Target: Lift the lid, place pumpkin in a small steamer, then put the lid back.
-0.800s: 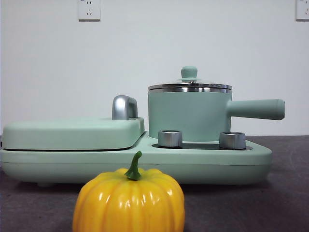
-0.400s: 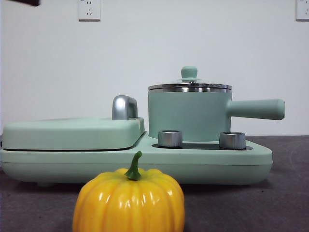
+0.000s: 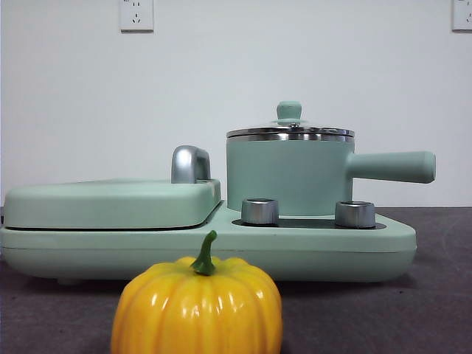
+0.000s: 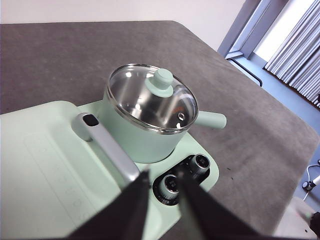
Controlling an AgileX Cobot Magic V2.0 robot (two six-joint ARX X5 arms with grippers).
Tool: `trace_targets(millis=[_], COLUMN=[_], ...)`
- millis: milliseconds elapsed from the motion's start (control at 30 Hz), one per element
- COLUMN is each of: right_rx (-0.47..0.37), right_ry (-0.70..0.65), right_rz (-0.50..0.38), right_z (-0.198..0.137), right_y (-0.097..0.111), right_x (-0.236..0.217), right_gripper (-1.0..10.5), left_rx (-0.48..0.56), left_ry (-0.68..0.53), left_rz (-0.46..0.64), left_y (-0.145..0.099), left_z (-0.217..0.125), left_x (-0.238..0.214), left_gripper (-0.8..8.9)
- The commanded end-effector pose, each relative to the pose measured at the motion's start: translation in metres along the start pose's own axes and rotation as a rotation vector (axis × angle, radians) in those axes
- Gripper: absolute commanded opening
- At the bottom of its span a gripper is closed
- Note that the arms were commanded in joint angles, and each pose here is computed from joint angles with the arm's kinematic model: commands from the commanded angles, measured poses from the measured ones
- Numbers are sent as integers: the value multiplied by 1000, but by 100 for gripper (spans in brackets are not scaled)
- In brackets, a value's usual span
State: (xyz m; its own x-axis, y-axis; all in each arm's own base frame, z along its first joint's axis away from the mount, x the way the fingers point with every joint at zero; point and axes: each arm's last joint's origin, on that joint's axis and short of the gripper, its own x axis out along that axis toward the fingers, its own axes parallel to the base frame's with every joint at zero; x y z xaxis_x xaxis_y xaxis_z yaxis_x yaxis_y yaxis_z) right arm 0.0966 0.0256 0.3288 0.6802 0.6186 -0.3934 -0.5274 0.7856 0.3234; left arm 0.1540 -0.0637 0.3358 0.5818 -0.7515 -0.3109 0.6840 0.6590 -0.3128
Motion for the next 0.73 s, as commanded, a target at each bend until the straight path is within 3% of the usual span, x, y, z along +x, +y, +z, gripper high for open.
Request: trace_targets(millis=[33, 133, 233, 467, 733], right_rx=[-19, -19, -19, -19, -20], right_ry=[-14, -13, -13, -14, -15], right_rz=[3, 0, 0, 1, 2], right_z=[4, 4, 4, 4, 5], right_y=[2, 2, 2, 2, 2], right_x=[-2, -2, -2, -2, -2], right_gripper=[186, 377, 440, 440, 440], left_rx=[27, 27, 16, -20, 5], left_ry=[-15, -16, -18, 18, 132], left_rz=[-12, -11, -10, -27, -76], left_y=[-2, -2, -2, 3, 1], left_z=[5, 5, 6, 7, 31], left_x=[0, 0, 0, 16, 70], left_gripper=[267, 432, 512, 509, 498])
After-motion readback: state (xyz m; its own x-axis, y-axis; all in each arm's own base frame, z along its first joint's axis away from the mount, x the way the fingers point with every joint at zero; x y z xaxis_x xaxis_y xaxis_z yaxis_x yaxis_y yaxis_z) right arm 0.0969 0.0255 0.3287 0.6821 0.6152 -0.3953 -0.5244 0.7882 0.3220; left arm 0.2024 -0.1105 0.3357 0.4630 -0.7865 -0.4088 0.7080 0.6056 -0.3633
